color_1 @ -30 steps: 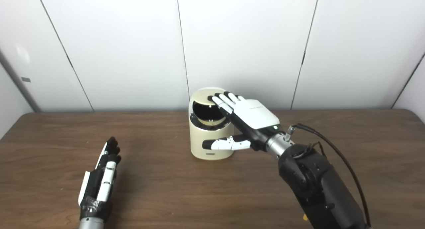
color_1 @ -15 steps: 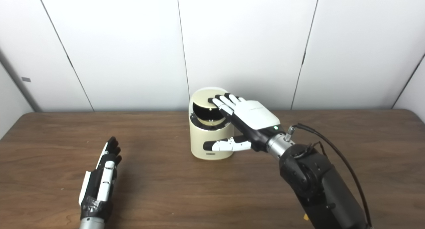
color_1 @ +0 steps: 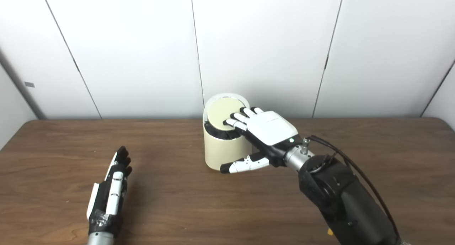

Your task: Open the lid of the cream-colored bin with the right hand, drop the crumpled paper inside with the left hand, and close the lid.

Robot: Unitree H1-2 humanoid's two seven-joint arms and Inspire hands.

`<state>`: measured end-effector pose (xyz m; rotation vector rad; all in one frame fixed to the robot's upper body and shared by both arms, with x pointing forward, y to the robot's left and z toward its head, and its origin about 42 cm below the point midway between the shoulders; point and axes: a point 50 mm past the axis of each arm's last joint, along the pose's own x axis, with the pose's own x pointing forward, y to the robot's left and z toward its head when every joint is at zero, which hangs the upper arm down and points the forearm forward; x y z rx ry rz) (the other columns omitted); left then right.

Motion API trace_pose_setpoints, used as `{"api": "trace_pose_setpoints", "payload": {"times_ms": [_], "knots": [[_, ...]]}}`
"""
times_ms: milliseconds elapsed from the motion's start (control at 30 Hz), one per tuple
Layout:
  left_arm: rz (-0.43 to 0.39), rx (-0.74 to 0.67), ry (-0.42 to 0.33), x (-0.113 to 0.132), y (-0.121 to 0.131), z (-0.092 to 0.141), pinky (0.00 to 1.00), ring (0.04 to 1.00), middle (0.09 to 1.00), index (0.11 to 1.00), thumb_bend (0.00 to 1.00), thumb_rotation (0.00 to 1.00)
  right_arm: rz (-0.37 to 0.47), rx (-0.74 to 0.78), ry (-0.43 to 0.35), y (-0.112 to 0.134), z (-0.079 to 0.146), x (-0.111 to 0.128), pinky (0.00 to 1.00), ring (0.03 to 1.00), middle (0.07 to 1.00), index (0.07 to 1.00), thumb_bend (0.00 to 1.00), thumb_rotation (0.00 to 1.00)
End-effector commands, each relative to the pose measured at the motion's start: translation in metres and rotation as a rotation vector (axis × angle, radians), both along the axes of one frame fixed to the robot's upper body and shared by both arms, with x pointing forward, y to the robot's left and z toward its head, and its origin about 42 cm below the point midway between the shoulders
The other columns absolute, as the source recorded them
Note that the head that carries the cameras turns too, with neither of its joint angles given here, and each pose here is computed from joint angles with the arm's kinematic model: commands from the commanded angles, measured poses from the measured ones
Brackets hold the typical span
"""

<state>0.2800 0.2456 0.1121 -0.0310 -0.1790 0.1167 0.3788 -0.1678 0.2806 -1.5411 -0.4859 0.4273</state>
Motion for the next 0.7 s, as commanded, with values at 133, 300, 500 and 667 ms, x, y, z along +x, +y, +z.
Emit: {"api": "trace_pose_setpoints", "payload": {"times_ms": [133,300,500,667], "knots": [[-0.002,-0.034,0.059,-0.0113,-0.0111,-0.0168,1.00,1.000,1.000,1.000,0.37,0.91,-0.010,-0.080,-0.044,0.0002,0.0047,0.0017,1.00,1.000,0.959,0.889,0.72,1.00],[-0.002,-0.036,0.053,-0.0112,-0.0117,-0.0153,1.00,1.000,1.000,1.000,0.36,0.93,-0.020,-0.085,-0.023,0.0003,0.0046,0.0004,1.00,1.000,0.949,0.869,0.68,1.00],[-0.004,-0.040,0.049,-0.0117,-0.0134,-0.0136,1.00,1.000,1.000,1.000,0.37,0.93,-0.028,-0.079,0.006,-0.0018,0.0059,0.0001,1.00,1.000,0.928,0.869,0.67,1.00],[-0.004,-0.045,0.046,-0.0117,-0.0151,-0.0131,1.00,1.000,1.000,1.000,0.38,0.92,-0.036,-0.073,0.047,-0.0049,0.0057,0.0025,1.00,1.000,0.917,0.841,0.66,1.00]]}}
